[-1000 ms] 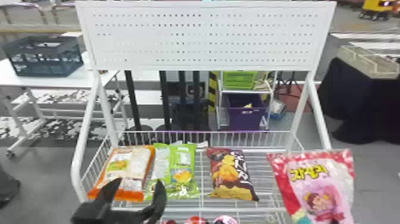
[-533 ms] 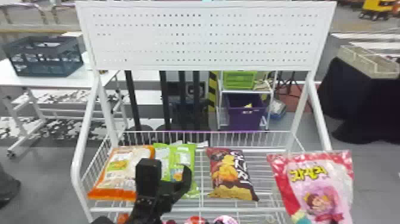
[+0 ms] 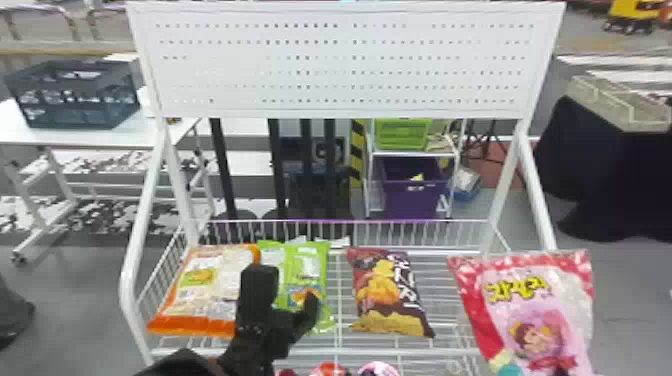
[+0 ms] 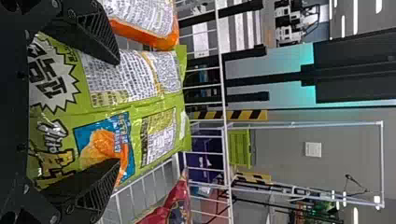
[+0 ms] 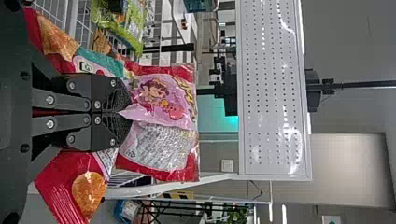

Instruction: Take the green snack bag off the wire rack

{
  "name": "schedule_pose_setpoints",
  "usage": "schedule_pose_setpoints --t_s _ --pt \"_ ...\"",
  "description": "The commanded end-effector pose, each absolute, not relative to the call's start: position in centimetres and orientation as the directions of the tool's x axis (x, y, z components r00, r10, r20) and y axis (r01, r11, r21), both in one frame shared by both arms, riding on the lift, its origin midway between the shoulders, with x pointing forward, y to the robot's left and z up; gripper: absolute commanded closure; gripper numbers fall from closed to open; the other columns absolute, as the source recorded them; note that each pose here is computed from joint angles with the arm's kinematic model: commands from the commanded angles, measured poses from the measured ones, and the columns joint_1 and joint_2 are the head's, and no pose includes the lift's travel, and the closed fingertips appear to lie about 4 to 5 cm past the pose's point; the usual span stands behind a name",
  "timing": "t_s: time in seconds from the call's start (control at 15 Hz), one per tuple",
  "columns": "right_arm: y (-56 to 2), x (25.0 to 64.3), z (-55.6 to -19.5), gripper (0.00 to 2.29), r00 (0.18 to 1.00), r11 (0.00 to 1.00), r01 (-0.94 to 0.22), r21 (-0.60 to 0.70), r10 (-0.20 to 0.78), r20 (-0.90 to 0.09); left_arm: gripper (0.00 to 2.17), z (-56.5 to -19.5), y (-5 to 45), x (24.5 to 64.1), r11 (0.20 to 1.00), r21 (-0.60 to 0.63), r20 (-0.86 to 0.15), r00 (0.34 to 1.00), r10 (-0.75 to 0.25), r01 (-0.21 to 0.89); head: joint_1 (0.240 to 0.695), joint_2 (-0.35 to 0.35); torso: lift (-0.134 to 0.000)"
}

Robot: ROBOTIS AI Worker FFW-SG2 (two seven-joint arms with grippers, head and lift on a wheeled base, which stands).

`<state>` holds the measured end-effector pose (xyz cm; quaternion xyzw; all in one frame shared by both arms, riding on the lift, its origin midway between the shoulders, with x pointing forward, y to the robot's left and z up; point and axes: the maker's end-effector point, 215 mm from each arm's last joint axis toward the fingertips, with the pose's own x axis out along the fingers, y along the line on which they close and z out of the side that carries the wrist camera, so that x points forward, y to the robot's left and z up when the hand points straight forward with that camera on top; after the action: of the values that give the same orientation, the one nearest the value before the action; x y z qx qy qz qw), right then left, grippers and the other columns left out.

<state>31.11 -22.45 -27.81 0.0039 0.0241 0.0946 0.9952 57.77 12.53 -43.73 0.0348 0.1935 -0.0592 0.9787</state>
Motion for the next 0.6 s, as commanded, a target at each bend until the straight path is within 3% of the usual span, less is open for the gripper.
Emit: schedule_pose_setpoints --t_s 0.0,0.13,0.27,0.53 --pt "-22.5 31.1 -27.8 2.18 0.981 0.982 -0.19 0.012 0.191 -0.047 0.76 -44.1 12.5 57.6 0.99 0.046 -0.392 0.914 -0.103 0.131 0.499 0.0 0.0" --pt "-22.4 31.1 -27.7 2.18 0.98 0.982 -0.191 0.012 0.191 -0.047 1.62 -43.7 12.6 57.5 0.992 0.043 -0.387 0.917 -0.091 0.116 0.499 0.0 0.0" --pt "-22.5 31.1 -27.7 2.18 0.981 0.982 -0.19 0.011 0.191 -0.047 1.89 -43.1 12.1 57.1 0.99 0.036 -0.376 0.92 -0.112 0.135 0.499 0.0 0.0" --pt "-22.5 31.1 -27.7 2.18 0.981 0.982 -0.19 0.013 0.191 -0.047 2.02 -42.2 12.0 56.5 0.991 0.027 -0.358 0.927 -0.11 0.128 0.499 0.0 0.0"
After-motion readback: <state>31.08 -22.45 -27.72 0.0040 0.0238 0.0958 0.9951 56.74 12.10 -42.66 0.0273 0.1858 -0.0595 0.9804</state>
